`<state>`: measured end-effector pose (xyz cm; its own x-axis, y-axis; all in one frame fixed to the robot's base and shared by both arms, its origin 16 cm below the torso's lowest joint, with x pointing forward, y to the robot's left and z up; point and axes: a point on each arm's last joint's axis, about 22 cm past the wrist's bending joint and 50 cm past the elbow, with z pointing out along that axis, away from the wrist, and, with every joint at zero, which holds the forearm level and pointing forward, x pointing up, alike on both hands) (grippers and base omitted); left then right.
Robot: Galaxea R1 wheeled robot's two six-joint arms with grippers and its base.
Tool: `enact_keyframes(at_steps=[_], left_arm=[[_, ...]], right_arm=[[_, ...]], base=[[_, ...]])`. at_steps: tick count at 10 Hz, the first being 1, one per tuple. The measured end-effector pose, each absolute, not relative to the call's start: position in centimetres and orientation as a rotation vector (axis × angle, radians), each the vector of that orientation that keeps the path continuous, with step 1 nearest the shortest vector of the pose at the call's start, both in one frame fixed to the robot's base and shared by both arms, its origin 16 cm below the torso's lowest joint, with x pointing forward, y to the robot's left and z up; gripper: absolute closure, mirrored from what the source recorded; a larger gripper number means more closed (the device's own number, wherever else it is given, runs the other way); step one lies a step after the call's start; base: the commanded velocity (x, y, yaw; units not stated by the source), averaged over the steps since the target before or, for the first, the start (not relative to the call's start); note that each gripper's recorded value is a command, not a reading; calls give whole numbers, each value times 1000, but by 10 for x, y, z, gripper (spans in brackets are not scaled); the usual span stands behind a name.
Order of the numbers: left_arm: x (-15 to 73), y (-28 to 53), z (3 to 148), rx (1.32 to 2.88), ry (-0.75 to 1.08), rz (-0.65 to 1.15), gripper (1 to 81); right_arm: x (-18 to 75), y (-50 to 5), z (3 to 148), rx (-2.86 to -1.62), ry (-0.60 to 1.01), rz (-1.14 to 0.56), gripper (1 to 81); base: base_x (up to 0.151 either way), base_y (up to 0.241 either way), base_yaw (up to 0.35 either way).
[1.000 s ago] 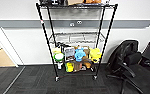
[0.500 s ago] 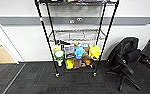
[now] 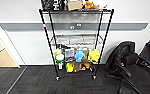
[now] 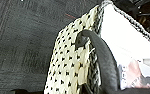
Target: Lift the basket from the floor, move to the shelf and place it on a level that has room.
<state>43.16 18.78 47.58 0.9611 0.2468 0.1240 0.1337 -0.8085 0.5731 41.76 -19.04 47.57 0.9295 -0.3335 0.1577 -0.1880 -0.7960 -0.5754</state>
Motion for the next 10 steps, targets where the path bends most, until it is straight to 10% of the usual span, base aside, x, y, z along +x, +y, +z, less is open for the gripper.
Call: enact_keyframes(at_steps=[10], left_arm=[[372, 180, 514, 2516, 259, 269, 811]], right_arm=[[370, -188, 520, -2501, 359, -365, 811]], base=[[0, 0, 0]])
